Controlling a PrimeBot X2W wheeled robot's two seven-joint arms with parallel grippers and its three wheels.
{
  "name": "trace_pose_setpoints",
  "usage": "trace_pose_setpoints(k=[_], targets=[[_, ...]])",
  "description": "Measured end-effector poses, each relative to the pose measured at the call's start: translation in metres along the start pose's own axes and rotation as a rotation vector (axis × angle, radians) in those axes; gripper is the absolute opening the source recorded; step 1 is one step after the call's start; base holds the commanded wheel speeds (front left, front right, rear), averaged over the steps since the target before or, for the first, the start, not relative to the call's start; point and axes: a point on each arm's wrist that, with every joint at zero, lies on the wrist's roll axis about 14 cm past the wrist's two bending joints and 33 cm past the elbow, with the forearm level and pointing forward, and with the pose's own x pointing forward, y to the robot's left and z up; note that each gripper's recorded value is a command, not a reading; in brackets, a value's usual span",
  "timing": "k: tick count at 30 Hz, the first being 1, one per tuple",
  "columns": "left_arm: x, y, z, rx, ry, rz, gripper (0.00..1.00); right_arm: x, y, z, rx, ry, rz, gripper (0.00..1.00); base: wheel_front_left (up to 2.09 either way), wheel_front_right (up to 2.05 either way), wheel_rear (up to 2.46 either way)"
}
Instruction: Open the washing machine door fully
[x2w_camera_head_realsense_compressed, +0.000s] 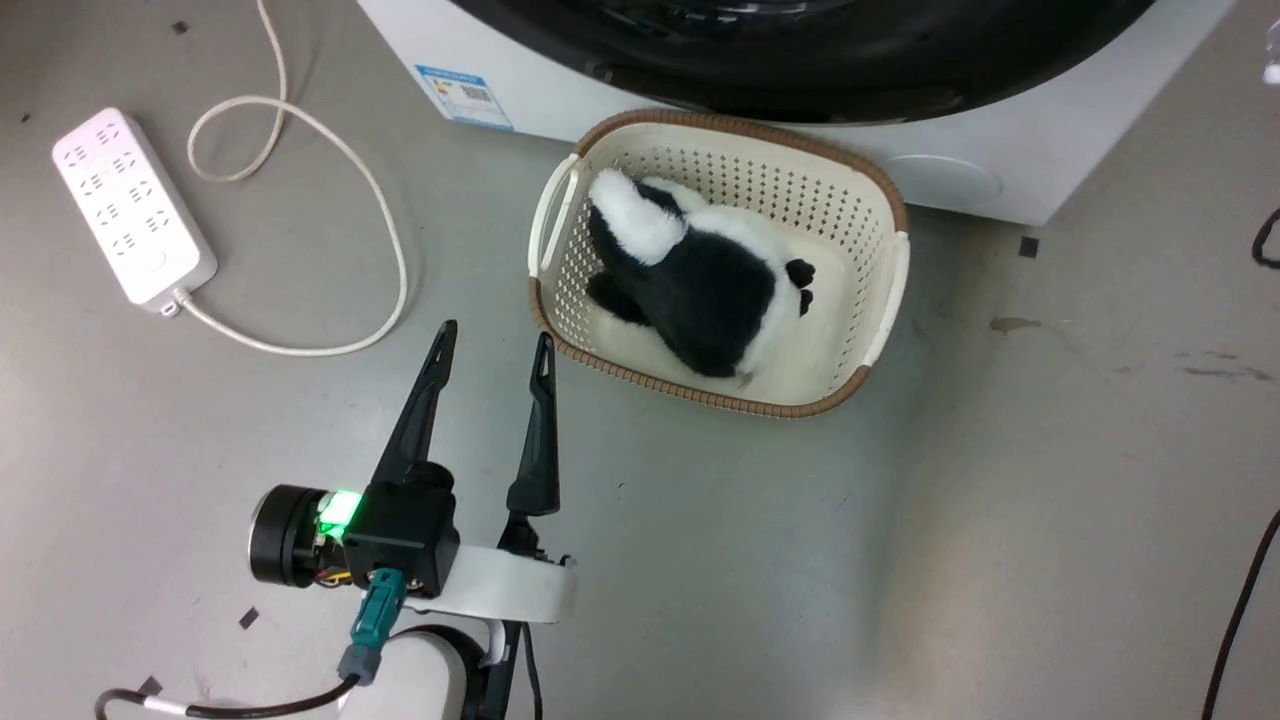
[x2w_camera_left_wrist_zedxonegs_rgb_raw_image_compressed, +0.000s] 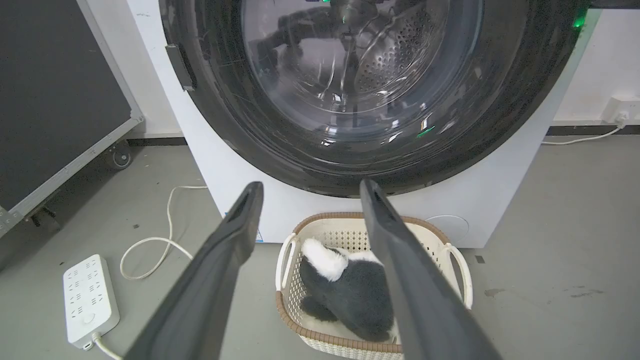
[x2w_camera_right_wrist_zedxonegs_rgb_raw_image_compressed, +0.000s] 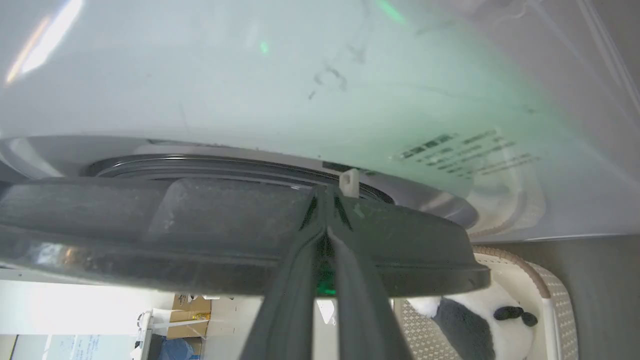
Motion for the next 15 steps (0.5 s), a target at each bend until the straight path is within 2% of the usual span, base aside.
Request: trace_pose_setpoints(k=[8, 15], targets=[[0.003, 0.002, -0.004, 0.005, 0.000, 0.014, 1.00, 0.019, 0.004, -0.003, 0.111, 0.090, 0.024, 0.00, 0.00, 0.00, 0.00], [0.007, 0.003, 0.004, 0.011, -0.033, 0.020, 1.00, 0.019, -0.004, -0.015, 0.189, 0.186, 0.019, 0.00, 0.00, 0.00, 0.00]])
